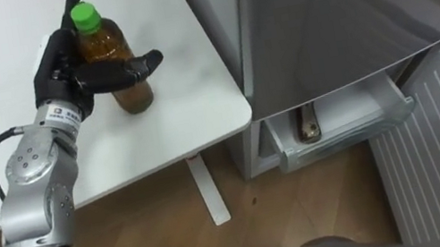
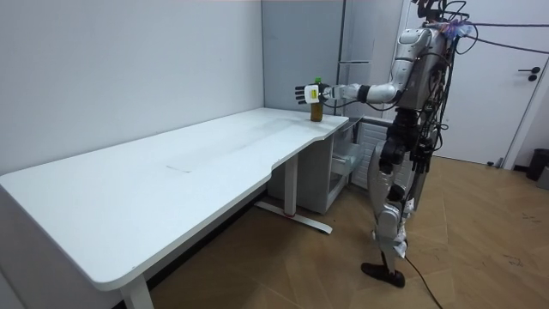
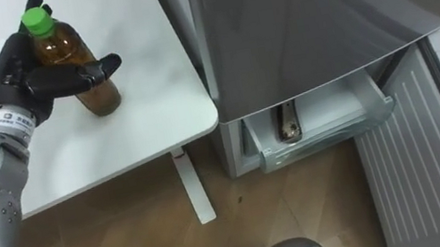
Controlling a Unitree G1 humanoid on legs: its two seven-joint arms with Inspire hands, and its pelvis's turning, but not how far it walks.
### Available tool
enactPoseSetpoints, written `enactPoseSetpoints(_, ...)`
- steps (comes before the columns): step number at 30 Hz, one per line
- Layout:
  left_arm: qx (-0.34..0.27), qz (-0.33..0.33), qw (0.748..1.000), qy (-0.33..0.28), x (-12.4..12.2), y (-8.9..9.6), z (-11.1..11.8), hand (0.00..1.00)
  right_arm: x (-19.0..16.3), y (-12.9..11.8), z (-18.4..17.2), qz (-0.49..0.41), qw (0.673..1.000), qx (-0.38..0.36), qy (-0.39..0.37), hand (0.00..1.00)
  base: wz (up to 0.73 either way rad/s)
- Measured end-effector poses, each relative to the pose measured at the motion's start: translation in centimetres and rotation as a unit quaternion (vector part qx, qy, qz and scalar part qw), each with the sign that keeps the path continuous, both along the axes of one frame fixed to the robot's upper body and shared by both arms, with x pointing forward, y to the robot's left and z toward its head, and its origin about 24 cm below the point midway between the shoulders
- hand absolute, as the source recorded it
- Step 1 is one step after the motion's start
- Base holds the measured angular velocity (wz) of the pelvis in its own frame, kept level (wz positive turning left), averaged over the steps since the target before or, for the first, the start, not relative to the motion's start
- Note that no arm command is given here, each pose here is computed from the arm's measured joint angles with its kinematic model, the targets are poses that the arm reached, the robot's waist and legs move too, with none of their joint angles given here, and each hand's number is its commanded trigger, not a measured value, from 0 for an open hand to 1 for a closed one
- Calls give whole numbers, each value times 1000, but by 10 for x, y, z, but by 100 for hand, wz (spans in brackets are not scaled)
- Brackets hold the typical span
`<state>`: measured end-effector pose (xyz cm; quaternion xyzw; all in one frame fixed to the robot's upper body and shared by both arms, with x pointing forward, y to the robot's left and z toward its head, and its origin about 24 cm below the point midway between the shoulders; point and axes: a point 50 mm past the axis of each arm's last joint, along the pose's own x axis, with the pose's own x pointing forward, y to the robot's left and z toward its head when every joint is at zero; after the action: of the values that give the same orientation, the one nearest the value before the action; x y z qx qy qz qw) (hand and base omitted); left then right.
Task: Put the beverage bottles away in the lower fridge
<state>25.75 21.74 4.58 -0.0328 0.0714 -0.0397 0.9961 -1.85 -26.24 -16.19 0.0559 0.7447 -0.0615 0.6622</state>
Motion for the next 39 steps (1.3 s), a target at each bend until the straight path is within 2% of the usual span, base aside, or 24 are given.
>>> enactPoseSetpoints(1, 0, 0, 1000, 0, 0, 0, 0, 100, 0, 0, 0, 0, 1000, 1, 0, 0, 0)
enactPoseSetpoints(12, -1, 1, 1000, 7, 0, 1, -3, 100, 1, 0, 0, 0, 1000, 3, -2, 0, 0)
enactPoseSetpoints(26, -9, -7, 1000, 13, 2, -7, -7, 100, 31, 2, -1, 19, 999, 3, -46, 0, 0)
enactPoseSetpoints(32, -24, -17, 1000, 8, 2, -16, -9, 100, 44, 2, 0, 75, 995, -8, -62, 0, 0)
enactPoseSetpoints(35, -24, -22, 999, 2, 3, -20, -6, 100, 58, 2, 1, 141, 987, -25, -77, 0, 0)
enactPoseSetpoints(39, -36, -41, 998, -5, 5, -35, -5, 100, 74, 4, 4, 221, 970, -31, -92, 0, 3)
